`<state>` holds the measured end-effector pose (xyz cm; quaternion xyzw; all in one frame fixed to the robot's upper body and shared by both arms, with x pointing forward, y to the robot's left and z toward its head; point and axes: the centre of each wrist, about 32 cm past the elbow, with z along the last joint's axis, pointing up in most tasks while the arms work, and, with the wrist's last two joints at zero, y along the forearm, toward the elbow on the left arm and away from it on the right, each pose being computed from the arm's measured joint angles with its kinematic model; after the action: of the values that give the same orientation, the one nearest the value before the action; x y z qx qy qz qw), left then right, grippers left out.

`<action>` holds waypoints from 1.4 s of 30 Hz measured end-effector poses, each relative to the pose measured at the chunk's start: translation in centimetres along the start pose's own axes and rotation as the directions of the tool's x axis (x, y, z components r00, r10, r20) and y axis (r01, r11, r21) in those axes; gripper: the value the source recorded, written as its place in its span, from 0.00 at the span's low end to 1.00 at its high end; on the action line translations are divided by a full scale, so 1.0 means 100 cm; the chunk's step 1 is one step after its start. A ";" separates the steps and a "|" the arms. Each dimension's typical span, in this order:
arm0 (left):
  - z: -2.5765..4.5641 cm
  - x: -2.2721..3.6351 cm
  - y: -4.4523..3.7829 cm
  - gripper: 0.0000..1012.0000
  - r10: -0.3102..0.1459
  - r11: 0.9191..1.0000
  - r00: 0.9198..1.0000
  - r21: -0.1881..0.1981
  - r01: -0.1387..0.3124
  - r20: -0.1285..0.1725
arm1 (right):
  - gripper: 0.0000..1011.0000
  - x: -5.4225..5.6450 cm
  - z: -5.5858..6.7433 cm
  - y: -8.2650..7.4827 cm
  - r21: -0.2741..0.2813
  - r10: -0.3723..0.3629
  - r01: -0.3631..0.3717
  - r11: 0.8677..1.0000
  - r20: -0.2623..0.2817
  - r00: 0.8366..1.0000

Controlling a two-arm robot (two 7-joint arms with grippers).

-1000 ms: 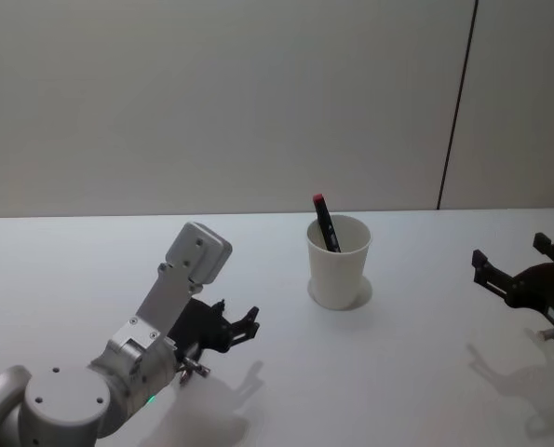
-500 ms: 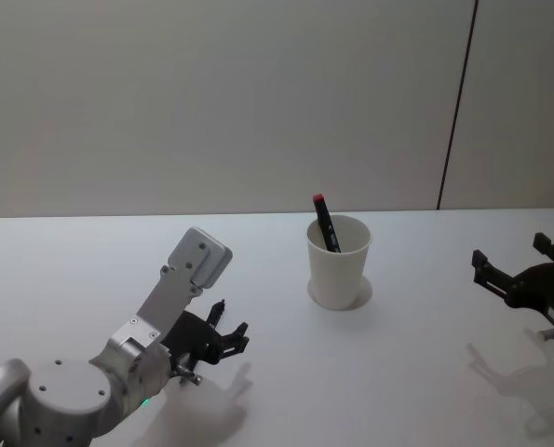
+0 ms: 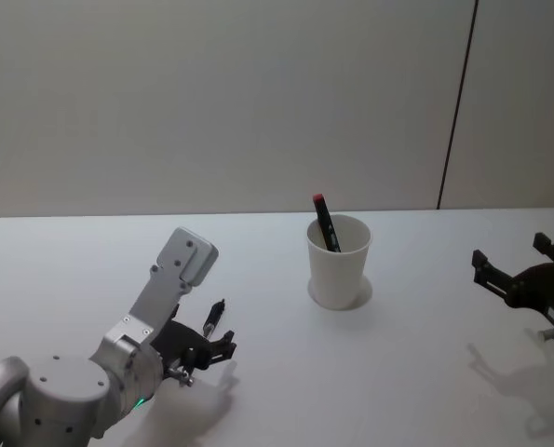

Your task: Place the pen into the pen holder.

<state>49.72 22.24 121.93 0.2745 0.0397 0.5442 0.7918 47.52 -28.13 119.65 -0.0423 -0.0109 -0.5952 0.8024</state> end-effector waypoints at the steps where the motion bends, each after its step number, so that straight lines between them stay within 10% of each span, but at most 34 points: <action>1: 0.0000 0.0003 -0.0004 0.99 0.002 1.000 1.000 0.003 -0.002 -0.004 | 0.99 0.000 0.000 0.000 0.000 0.000 0.000 1.000 0.000 1.000; 42: -0.0007 0.0169 -0.0256 0.99 0.008 0.995 0.978 0.101 0.014 -0.208 | 0.99 0.000 0.000 0.000 0.000 0.000 0.000 1.000 0.000 1.000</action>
<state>52.53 23.10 121.04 0.2561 0.1507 0.5659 0.7691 47.52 -28.13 119.66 -0.0423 -0.0109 -0.5953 0.8024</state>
